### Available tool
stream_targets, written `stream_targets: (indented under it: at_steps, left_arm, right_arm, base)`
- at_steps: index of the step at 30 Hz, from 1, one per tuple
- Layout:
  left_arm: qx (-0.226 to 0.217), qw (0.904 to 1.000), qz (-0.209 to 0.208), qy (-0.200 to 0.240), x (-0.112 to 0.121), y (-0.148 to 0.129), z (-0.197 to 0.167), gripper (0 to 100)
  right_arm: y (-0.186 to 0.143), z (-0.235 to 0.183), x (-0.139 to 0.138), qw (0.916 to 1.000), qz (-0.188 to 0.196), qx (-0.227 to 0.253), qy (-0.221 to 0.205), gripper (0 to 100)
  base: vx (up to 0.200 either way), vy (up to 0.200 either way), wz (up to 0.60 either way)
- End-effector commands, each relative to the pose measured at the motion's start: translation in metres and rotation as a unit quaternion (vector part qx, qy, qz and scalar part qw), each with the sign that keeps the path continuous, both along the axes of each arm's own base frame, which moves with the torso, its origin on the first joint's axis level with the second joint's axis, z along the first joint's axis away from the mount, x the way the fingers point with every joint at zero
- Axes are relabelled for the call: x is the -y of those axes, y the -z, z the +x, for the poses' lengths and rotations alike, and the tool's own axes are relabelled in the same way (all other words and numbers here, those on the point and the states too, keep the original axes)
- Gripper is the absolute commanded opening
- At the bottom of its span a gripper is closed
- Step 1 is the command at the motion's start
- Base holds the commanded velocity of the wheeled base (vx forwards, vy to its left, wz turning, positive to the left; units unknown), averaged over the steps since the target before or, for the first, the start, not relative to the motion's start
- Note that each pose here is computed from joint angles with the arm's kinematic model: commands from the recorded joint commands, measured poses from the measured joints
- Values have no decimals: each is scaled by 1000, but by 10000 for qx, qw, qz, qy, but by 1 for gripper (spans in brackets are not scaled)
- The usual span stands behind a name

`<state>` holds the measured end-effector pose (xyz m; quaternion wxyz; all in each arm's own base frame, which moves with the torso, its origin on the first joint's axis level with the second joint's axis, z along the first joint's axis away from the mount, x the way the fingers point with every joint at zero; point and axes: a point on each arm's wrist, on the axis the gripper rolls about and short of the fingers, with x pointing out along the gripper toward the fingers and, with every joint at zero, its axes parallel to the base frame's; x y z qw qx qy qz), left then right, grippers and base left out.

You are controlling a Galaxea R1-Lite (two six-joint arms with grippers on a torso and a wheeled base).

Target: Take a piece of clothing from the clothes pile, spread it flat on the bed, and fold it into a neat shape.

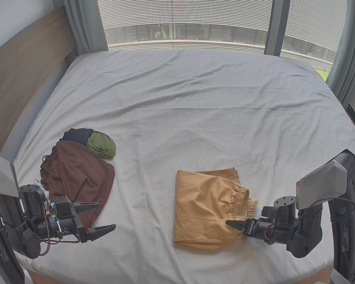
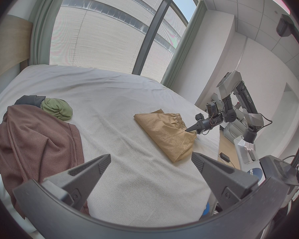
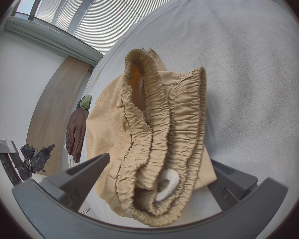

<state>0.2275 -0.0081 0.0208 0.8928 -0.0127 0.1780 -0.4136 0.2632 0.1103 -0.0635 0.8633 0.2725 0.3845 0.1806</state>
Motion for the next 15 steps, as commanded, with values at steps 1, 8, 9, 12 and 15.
stream_targets:
  at_steps: [1, 8, 9, 12, 15]
  left_arm:
    - [-6, 10000, 2, -15, -1, 1, 0, 100]
    - [-13, 10000, 1, -15, -1, 1, 1, 100]
    - [-19, 10000, -3, -17, -1, 1, 1, 100]
    - [-13, 10000, 1, -22, -1, 1, 1, 100]
    - [-19, 10000, -3, -17, -1, 1, 1, 100]
  right_arm:
    - [0, 0, -4, 10000, 26, 13, -47, 100]
    - [0, 3, -3, 10000, 38, 41, -24, 100]
    - [0, 3, -3, 10000, 38, 41, -24, 100]
    - [0, 2, -3, 10000, 38, 41, -32, 100]
    - [0, 2, -3, 10000, 38, 41, -32, 100]
  base:
    - [0, 0, 0]
    - [0, 0, 0]
    - [0, 0, 0]
    - [0, 0, 0]
    - [0, 0, 0]
